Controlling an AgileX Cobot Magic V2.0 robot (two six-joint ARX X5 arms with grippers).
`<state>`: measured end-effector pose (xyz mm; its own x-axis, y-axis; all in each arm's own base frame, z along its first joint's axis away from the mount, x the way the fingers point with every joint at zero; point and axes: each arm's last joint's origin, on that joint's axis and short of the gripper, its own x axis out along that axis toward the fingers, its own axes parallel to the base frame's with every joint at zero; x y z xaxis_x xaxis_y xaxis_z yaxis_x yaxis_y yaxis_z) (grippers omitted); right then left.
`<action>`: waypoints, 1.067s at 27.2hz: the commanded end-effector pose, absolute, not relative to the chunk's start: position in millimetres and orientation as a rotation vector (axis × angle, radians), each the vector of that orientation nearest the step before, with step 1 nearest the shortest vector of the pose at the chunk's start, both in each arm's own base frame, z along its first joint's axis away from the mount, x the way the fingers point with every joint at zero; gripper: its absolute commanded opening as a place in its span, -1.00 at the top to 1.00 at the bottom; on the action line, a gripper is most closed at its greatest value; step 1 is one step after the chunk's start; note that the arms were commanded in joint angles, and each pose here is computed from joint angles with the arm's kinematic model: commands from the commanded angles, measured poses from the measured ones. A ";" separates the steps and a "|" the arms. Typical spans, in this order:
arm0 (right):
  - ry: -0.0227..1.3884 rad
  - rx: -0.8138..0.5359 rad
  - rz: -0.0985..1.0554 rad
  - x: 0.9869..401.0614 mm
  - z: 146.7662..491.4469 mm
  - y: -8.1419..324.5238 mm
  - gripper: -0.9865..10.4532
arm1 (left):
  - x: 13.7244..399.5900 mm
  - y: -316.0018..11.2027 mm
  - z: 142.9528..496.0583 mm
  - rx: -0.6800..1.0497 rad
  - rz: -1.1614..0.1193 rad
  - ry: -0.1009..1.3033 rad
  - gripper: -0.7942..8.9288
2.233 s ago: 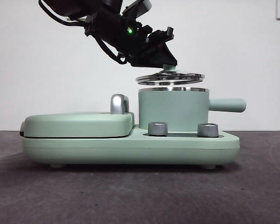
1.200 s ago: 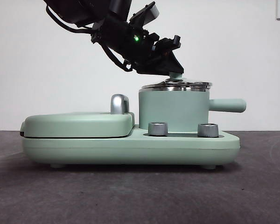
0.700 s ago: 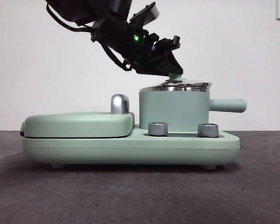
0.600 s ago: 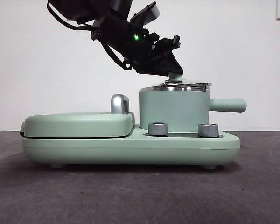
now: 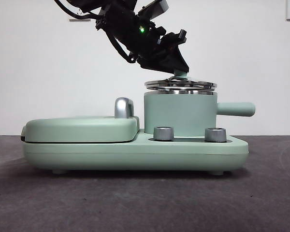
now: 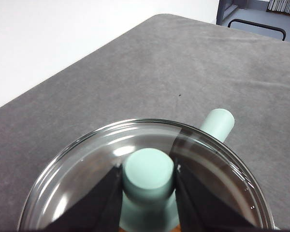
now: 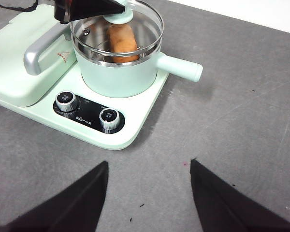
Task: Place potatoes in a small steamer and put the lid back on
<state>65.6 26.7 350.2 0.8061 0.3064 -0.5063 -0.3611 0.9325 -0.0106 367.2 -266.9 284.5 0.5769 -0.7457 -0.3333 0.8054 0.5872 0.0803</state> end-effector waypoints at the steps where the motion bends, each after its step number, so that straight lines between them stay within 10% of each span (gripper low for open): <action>1: 0.516 -0.095 0.356 65.9 352.0 27.1 0.37 | 370.6 -271.6 291.1 0.248 -0.923 0.236 0.82; 29: 0.536 -0.100 0.355 65.0 350.4 26.7 0.37 | 376.6 -277.6 266.0 0.214 -0.955 0.326 0.82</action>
